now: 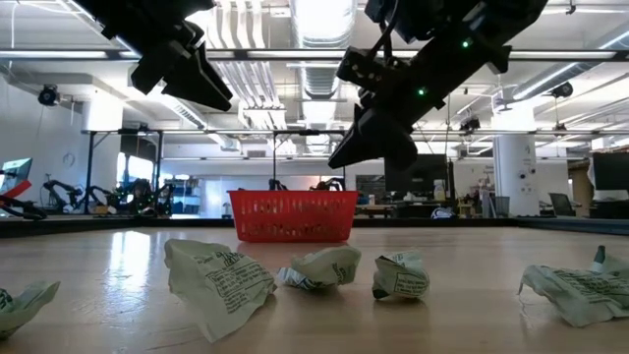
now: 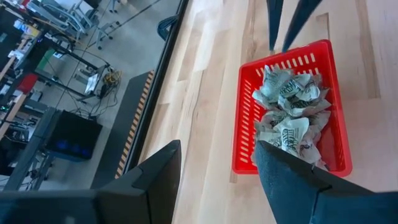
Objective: Pick and place items into bin
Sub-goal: Put the stevia packet into the red bin
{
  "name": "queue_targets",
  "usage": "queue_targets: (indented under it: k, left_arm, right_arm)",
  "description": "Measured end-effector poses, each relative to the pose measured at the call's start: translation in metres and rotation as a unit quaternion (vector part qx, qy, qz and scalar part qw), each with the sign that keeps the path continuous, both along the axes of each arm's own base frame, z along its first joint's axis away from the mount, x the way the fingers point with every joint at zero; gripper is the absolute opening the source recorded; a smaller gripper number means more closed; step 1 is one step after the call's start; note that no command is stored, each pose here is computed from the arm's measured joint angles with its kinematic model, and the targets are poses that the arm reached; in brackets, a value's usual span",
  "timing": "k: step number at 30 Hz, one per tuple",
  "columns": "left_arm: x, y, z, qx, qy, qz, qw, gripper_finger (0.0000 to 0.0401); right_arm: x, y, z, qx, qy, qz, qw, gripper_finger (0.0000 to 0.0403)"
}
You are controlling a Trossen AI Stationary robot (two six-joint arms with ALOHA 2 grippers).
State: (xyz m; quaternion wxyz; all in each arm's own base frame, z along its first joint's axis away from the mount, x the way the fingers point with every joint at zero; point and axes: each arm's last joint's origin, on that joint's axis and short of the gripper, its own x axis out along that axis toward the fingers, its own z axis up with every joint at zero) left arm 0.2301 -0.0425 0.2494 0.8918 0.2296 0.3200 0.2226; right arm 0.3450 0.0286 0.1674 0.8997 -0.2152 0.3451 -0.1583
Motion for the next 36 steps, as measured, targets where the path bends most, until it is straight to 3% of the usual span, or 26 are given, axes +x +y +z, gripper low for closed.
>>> queue_targets:
  k: [5,9,11,14,17,26,36]
  left_arm:
    - [0.0,0.0,0.0,-0.005,0.001,-0.005,1.0,0.019]
    - [0.001,-0.006,-0.004,-0.081,0.026,-0.094,0.992,0.019]
    - [0.002,-0.011,-0.005,-0.138,0.041,-0.158,0.977,0.019]
    - [0.002,-0.019,-0.006,-0.225,0.056,-0.244,0.942,0.019]
    - [0.005,-0.029,-0.007,-0.279,0.056,-0.302,0.91,0.019]
    - [0.036,-0.072,-0.04,-0.316,0.064,-0.401,0.858,0.019]
    - [0.062,-0.102,-0.075,-0.361,0.068,-0.486,0.793,0.0189]
  right_arm:
    - [0.0,0.0,0.0,0.005,-0.003,-0.005,1.0,0.01]
    - [-0.001,0.004,0.007,0.004,-0.009,0.01,1.0,0.0129]
    - [-0.002,0.008,0.012,0.003,-0.011,0.03,0.999,0.0137]
    - [-0.006,0.015,0.021,0.007,-0.013,0.065,0.998,0.0143]
    - [-0.011,0.019,0.03,0.026,-0.013,0.098,0.995,0.0142]
    - [-0.029,0.023,0.045,0.109,0.006,0.115,0.987,0.0126]
    - [-0.035,0.033,0.043,0.133,0.029,0.121,0.983,0.0126]
